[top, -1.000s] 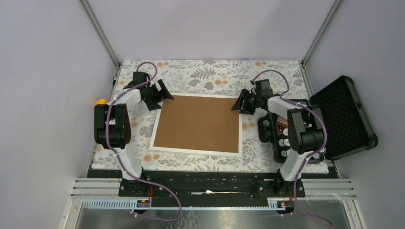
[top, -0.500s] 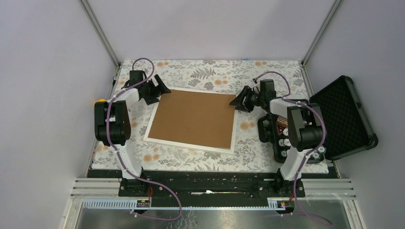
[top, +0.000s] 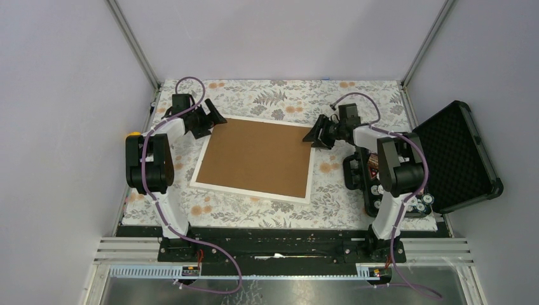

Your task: Put the photo into the frame

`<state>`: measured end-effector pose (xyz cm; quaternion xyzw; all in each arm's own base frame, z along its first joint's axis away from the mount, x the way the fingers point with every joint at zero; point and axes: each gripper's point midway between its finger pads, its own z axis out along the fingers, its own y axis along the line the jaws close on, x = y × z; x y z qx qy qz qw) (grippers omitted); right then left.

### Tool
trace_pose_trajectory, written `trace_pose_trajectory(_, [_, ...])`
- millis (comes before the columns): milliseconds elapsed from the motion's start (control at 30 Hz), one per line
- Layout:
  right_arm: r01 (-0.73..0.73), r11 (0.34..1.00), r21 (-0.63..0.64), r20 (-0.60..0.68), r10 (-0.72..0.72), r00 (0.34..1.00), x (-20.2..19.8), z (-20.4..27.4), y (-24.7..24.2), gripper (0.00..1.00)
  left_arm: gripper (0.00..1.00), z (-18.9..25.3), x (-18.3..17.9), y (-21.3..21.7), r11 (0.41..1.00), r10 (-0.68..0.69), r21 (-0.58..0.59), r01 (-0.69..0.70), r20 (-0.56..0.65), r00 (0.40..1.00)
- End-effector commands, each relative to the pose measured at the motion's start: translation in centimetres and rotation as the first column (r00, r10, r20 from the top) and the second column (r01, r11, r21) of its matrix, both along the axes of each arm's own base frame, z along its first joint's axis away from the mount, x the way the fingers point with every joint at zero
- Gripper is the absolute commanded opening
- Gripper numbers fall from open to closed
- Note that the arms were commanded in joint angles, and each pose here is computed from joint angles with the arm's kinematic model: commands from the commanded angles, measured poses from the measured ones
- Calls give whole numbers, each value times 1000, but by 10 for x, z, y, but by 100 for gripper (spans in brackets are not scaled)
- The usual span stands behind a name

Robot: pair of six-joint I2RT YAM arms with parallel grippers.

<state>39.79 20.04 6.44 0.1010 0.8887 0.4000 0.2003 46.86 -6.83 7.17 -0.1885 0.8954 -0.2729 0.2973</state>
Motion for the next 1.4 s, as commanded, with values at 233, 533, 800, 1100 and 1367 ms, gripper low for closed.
trace_pose_trajectory(233, [-164,898,-408,-100,134,986,-17,-42,25,65,99,-36,-47,-40,991,-94,-116,72,-206,974])
trace_pose_trajectory(533, [-196,630,-751,-149,128,981,-30,-63,2,62,99,-25,-43,-30,997,-70,-40,64,-182,981])
trace_pose_trajectory(800, [-266,477,-838,-177,225,958,-28,-75,9,64,99,-18,-42,-27,997,-71,-12,70,-166,984])
trace_pose_trajectory(1100, [-287,470,-835,-146,314,938,-16,-60,25,64,99,-15,-42,-30,996,-87,-30,84,-161,983])
trace_pose_trajectory(1367, [-134,765,-630,173,306,936,22,66,77,88,99,29,-32,-1,988,-28,151,35,-51,998])
